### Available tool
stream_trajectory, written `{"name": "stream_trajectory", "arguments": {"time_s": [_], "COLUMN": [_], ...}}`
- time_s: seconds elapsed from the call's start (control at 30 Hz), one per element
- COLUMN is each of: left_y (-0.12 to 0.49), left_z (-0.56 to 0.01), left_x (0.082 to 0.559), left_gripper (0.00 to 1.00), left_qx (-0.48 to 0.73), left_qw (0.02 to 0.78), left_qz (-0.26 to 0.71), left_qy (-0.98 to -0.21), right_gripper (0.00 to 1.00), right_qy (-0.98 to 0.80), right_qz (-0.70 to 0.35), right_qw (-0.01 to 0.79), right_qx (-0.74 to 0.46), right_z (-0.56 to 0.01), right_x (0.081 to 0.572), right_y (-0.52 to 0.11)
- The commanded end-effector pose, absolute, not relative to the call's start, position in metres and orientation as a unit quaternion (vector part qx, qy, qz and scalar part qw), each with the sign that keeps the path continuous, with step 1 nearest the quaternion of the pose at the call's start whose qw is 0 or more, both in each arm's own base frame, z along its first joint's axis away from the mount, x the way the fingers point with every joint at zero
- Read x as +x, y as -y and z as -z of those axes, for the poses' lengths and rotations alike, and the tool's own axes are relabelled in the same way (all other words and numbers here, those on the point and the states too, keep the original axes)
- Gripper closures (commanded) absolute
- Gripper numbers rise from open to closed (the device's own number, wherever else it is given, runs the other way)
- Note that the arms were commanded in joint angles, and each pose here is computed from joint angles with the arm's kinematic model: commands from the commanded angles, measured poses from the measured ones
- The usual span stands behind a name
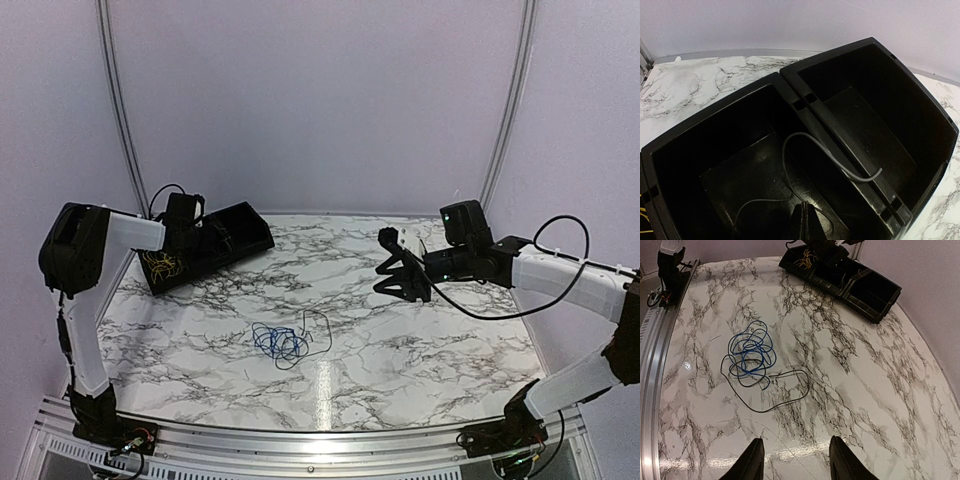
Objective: Untangle the cables
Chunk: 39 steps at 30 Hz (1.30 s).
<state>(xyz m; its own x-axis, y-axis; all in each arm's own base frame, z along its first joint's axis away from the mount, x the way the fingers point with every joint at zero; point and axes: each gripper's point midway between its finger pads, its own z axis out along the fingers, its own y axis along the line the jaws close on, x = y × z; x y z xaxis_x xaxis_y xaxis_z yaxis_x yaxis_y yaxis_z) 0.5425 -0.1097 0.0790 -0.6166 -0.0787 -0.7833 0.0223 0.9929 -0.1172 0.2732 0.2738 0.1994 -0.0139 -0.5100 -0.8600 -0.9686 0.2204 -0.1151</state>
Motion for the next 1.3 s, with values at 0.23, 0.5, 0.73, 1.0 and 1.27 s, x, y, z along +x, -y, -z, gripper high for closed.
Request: {"name": "stream_trajectory", "arguments": {"time_s": [0.23,0.5,0.73,1.0,1.27], "left_y": [0.105,0.141,0.168,0.176,0.176], "left_z": [-0.124,-0.172,-0.154,-0.119,-0.107], "left_x": [0.533,0.486,0.469,0.474,0.487], "left_gripper": [0.77,0.51,0.48,0.49,0.57], "left_qx": [-0.045,-0.073,-0.112,-0.168,-0.179], "left_qw": [0.464,0.493,0.459,0.41,0.403], "left_qz": [0.07,0.121,0.09,0.066,0.046], "left_qy": [-0.882,-0.858,-0.876,-0.894,-0.896], "right_gripper": [0.55,0.55,0.55,0.55,0.55], "right_qy": [-0.653,-0.657,-0.655,-0.653,-0.652], "right_qz": [-0.265,-0.267,-0.269,-0.268,-0.266], "right_qw": [0.432,0.42,0.416,0.419,0.419], "right_qx": [-0.563,-0.566,-0.57,-0.571,-0.573], "right_z": [-0.211,-0.206,-0.204,-0.207,-0.207], "right_x": [0.278,0.278,0.276,0.275,0.274], "right_y": [-0.272,-0.274,-0.276,-0.276,-0.276]}}
